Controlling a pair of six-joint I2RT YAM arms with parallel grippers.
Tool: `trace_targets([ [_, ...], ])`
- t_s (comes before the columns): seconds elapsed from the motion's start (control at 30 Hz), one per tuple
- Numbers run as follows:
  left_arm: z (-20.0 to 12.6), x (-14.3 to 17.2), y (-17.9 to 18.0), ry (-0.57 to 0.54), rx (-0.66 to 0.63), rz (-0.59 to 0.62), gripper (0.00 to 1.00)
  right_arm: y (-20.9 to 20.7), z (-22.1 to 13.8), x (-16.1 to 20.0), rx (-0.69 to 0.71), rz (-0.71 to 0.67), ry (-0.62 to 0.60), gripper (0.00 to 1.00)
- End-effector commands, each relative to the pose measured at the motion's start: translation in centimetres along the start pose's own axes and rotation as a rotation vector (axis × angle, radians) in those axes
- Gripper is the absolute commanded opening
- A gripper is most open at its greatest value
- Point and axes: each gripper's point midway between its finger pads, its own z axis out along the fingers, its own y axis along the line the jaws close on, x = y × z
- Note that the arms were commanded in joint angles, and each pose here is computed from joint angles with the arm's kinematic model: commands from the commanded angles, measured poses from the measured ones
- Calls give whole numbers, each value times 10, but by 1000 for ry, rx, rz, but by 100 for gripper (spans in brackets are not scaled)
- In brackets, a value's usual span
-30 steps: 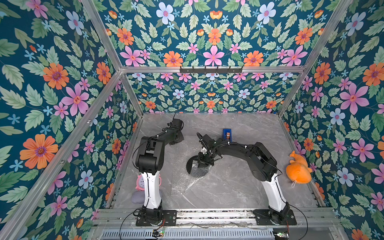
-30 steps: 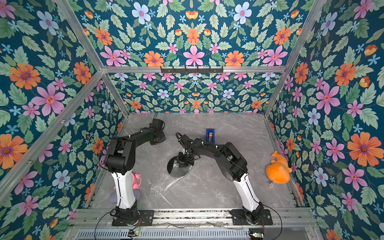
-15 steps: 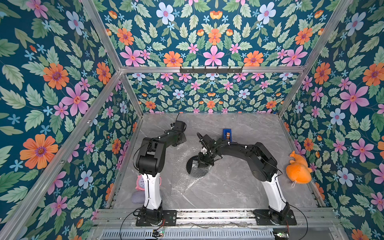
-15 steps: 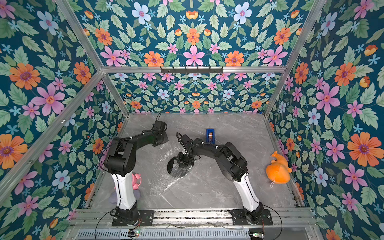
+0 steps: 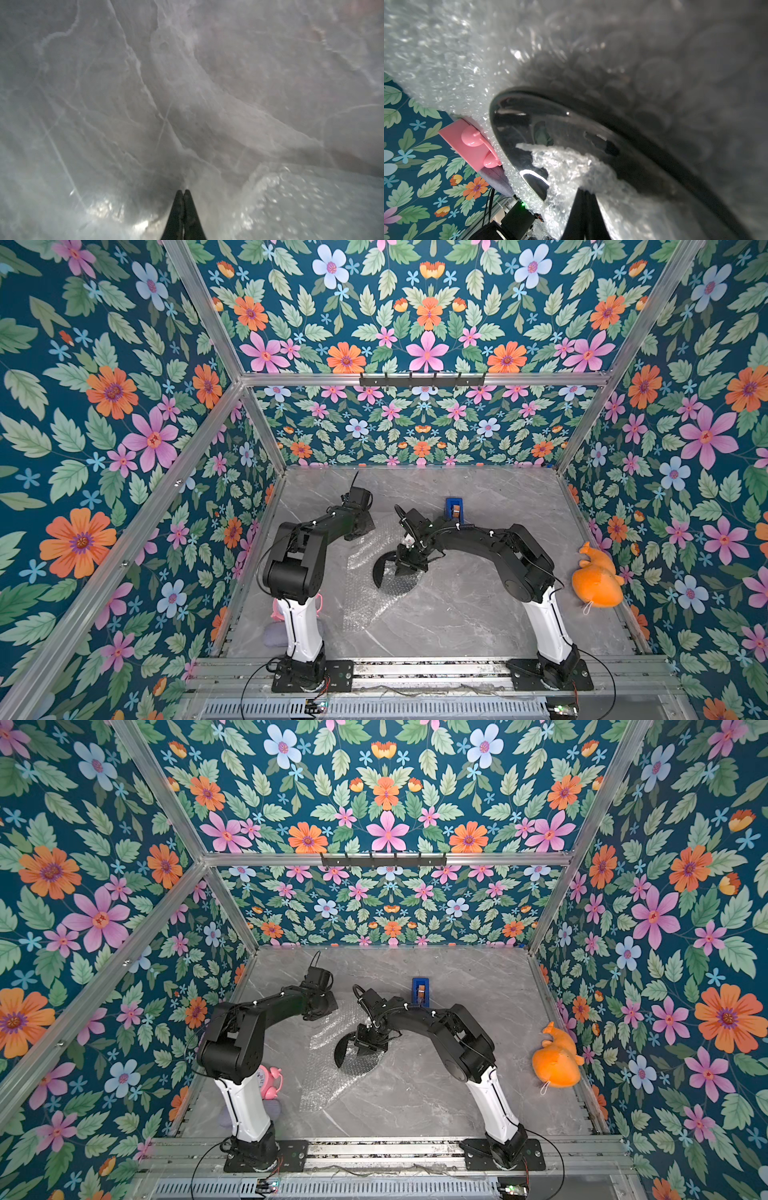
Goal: Wrap dinner plates in bubble wrap
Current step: Wrap the plate in the bubble wrap.
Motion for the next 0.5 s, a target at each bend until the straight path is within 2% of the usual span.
trace_targets([
  [0.0,-34,-24,-26,-115,156,-76,0,-43,8,-6,171,64,-57,1],
  [0.1,-65,-31,-38,-194,262,-105,0,-41,7,-7,162,61,-67,1],
  [0.23,-87,-17,-42,-225,356,-133,0,-38,8,-7,140,60,-74,1],
  [0.3,-84,-6,-32,-204,323,-131,0,-39,9,-7,140,64,-74,2],
  [0.4,-62,7,-9,-138,225,-102,0,-40,11,-6,140,66,-67,2],
  [0.47,-43,5,0,-92,108,-16,17,-41,10,-5,140,65,-67,2],
])
